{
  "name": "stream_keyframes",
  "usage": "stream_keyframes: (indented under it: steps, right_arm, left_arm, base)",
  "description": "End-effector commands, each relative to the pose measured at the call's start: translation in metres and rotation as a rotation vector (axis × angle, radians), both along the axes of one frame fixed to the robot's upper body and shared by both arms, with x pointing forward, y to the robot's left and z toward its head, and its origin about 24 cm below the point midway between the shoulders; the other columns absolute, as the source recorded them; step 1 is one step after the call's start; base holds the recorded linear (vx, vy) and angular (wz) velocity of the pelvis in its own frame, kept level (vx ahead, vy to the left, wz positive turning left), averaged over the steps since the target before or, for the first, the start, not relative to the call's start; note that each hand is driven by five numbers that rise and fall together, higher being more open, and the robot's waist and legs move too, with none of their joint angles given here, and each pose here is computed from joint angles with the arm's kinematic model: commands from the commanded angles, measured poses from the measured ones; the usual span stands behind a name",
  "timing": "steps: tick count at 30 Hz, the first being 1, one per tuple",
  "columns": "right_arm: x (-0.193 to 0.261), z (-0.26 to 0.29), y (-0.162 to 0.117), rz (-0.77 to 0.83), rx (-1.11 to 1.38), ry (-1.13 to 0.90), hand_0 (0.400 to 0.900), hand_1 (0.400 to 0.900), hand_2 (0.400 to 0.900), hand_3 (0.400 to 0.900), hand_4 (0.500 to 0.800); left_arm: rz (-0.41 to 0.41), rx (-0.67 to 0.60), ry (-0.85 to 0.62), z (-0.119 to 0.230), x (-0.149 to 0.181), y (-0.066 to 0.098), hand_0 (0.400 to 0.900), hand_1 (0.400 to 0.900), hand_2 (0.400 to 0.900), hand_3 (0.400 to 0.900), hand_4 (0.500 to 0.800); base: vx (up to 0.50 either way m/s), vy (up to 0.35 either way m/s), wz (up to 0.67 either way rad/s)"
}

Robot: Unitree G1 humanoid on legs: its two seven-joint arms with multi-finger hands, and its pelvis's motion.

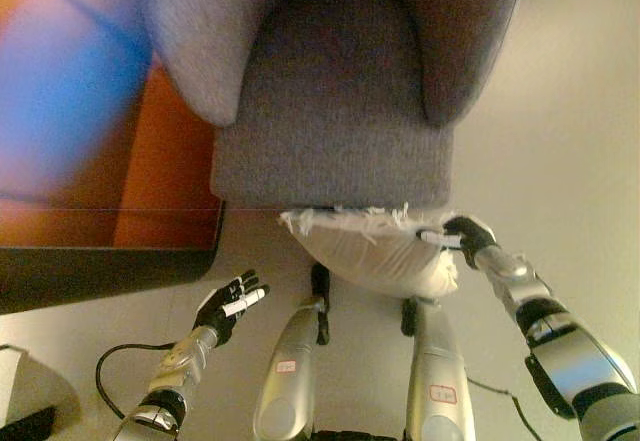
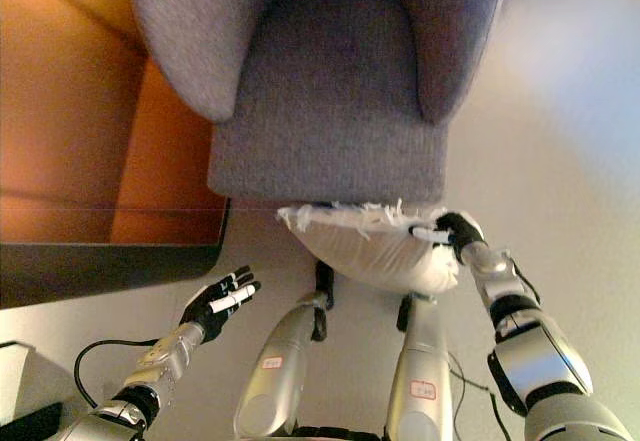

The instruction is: Pick up the pillow and put it on the sofa.

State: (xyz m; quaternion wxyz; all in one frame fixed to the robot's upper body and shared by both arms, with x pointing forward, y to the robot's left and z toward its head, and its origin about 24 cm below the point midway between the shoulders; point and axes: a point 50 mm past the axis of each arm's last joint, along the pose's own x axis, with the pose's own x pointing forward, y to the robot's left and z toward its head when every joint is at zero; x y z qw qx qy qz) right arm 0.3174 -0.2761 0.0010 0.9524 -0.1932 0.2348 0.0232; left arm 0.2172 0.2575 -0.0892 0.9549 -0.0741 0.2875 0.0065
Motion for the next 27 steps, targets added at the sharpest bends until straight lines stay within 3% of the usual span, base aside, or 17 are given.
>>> stream_keyframes:
  steps: [1,8,15,17,21,27]
  right_arm:
    - [0.016,0.038,0.005,0.061,0.050,-0.216,0.400,0.400,0.400,0.400,0.500]
    - [-0.017,0.033,-0.010,0.196,-0.121,-0.109,0.400,0.400,0.400,0.400,0.500]
    - [-0.001,0.129,-0.038,0.324,-0.421,-0.237,0.400,0.400,0.400,0.400,0.500]
    - [0.011,0.193,-0.046,0.374,-0.544,-0.315,0.400,0.400,0.400,0.400,0.500]
    - [0.028,0.271,-0.034,0.427,-0.649,-0.424,0.400,0.400,0.400,0.400,0.500]
    - [0.044,0.323,0.007,0.549,-0.755,-0.516,0.400,0.400,0.400,0.400,0.500]
  left_arm:
    - [0.057,0.097,0.150,-0.012,-0.043,0.038,0.900,0.900,0.900,0.900,0.800]
    - [0.147,0.107,0.347,-0.032,-0.096,0.052,0.900,0.900,0.900,0.900,0.800]
    - [0.225,0.122,0.436,-0.030,-0.114,0.072,0.900,0.900,0.900,0.900,0.800]
    - [0.258,0.130,0.464,-0.027,-0.117,0.081,0.900,0.900,0.900,0.900,0.800]
    - [0.279,0.144,0.491,-0.026,-0.123,0.087,0.900,0.900,0.900,0.900,0.800]
    - [0.298,0.158,0.510,-0.028,-0.127,0.087,0.900,0.900,0.900,0.900,0.800]
  base:
    - [0.255,0.033,-0.14]
    - [0.253,0.027,-0.23]
    - [0.071,0.013,-0.19]
    - [0.005,0.020,-0.16]
    - [0.002,0.023,-0.09]
    - [0.017,0.008,0.02]
